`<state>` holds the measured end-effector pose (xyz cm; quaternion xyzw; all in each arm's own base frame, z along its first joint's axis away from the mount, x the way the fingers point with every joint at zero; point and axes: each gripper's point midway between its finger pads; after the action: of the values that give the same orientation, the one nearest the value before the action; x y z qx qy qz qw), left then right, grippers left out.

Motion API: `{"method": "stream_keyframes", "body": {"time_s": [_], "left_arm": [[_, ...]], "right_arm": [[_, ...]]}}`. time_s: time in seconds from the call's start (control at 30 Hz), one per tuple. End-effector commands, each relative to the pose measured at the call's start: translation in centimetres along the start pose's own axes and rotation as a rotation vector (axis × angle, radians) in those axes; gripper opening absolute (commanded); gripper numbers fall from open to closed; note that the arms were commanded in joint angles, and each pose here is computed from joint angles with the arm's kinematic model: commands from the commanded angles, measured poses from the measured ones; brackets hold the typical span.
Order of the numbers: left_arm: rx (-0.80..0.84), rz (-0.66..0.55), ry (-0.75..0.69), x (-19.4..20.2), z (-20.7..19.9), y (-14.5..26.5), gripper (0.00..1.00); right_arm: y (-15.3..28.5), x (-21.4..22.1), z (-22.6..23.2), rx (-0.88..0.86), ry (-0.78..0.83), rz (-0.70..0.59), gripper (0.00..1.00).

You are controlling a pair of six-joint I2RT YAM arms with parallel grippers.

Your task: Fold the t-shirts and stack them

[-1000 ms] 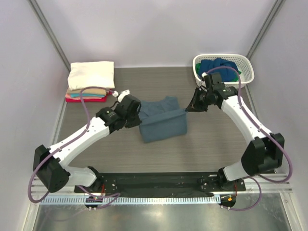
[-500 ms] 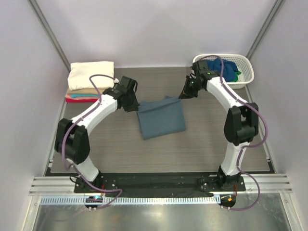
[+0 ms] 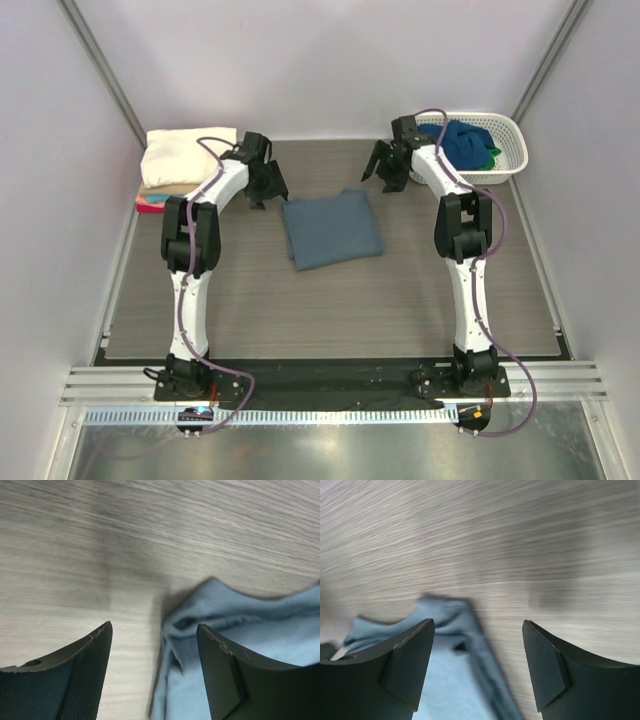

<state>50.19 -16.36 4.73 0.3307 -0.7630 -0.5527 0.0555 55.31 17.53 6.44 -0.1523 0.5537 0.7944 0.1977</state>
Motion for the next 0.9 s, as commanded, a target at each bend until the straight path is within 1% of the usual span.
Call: {"method": "stream_keyframes", "body": {"time_s": [0.0, 0.03, 0.07, 0.1, 0.13, 0.17, 0.2, 0.23, 0.27, 0.3, 0.33, 0.4, 0.43, 0.47, 0.5, 0.57, 0.63, 0.7, 0.73, 0.77, 0.83, 0.87], "left_arm": [[0.105, -0.095, -0.071, -1.4, -3.4, 6.1, 0.70], [0.129, -0.129, -0.069, -1.8, -3.7, 8.0, 0.70], [0.107, -0.123, -0.062, -0.8, -2.4, 7.4, 0.70], [0.105, -0.134, -0.055, -0.5, -2.1, 7.7, 0.70], [0.131, -0.164, -0.042, -0.7, -2.2, 9.4, 0.69], [0.098, -0.129, -0.046, 1.2, -0.4, 8.1, 0.69], [0.138, -0.163, -0.048, 1.0, -0.8, 8.4, 0.69], [0.166, -0.185, -0.053, 1.2, -1.0, 9.1, 0.69], [0.175, -0.185, -0.053, 2.1, -0.1, 8.0, 0.69], [0.195, -0.178, -0.056, 2.6, 0.1, 7.6, 0.69], [0.213, -0.169, -0.063, 3.2, 0.2, 7.3, 0.69], [0.232, -0.173, -0.065, 3.9, 0.8, 6.0, 0.70], [0.246, -0.169, -0.067, 4.1, 0.8, 5.5, 0.70], [0.279, -0.167, -0.073, 4.3, 0.3, 5.1, 0.70], [0.274, -0.152, -0.072, 4.6, 0.6, 4.0, 0.70], [0.282, -0.141, -0.068, 4.6, 0.3, 2.3, 0.70], [0.279, -0.141, -0.068, 4.2, -0.1, 1.4, 0.70], [0.282, -0.152, -0.054, 3.3, -0.8, 0.6, 0.70], [0.258, -0.133, -0.051, 3.7, -0.3, -0.8, 0.69], [0.253, -0.138, -0.042, 3.3, -0.4, -1.2, 0.69], [0.246, -0.103, -0.015, 3.8, 0.1, -2.5, 0.66], [0.246, -0.104, -0.005, 3.4, 0.2, -2.8, 0.65]], "right_arm": [[4.9, -2.6, 0.0, 0.068, 0.018, -0.109, 0.77], [4.7, -0.4, -1.2, 0.108, 0.025, -0.070, 0.77], [7.2, -1.5, 0.1, 0.087, 0.049, -0.151, 0.77], [8.1, -1.1, 0.3, 0.083, 0.053, -0.170, 0.77], [7.3, 1.9, -0.8, 0.102, 0.046, -0.117, 0.77], [7.7, 2.0, -0.2, 0.084, 0.058, -0.151, 0.77], [9.7, 1.9, 0.8, 0.046, 0.067, -0.187, 0.77], [9.0, 4.2, 0.5, 0.033, 0.058, -0.146, 0.77], [9.2, 4.3, 1.4, -0.006, 0.068, -0.167, 0.77], [10.2, 4.9, 2.6, -0.064, 0.080, -0.173, 0.77], [9.6, 7.0, 2.3, -0.069, 0.083, -0.141, 0.77], [9.9, 8.0, 3.0, -0.081, 0.124, -0.167, 0.76], [10.3, 9.3, 2.6, -0.072, 0.136, -0.168, 0.76], [10.4, 9.5, 2.5, -0.071, 0.143, -0.181, 0.77], [10.9, 10.7, 2.4, -0.085, 0.150, -0.176, 0.78], [11.4, 11.1, 2.5, -0.105, 0.171, -0.200, 0.80], [11.6, 12.5, 2.0, -0.109, 0.186, -0.196, 0.85], [12.5, 12.6, 2.2, -0.127, 0.196, -0.222, 0.86], [12.6, 13.3, 2.1, -0.131, 0.203, -0.212, 0.86], [13.0, 13.3, 2.2, -0.141, 0.206, -0.217, 0.87], [13.2, 14.0, 2.0, -0.144, 0.210, -0.209, 0.87], [13.5, 14.2, 2.2, -0.152, 0.213, -0.214, 0.87]]}}
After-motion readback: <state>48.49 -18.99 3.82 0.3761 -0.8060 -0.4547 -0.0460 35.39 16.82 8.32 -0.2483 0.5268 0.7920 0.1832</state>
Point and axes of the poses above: each gripper's point midway between its finger pads, its own y axis back along the fingers, its own z axis along the line the jaws close on, x = y × z, and after that the axes turned 14 degrees about y, right-handed
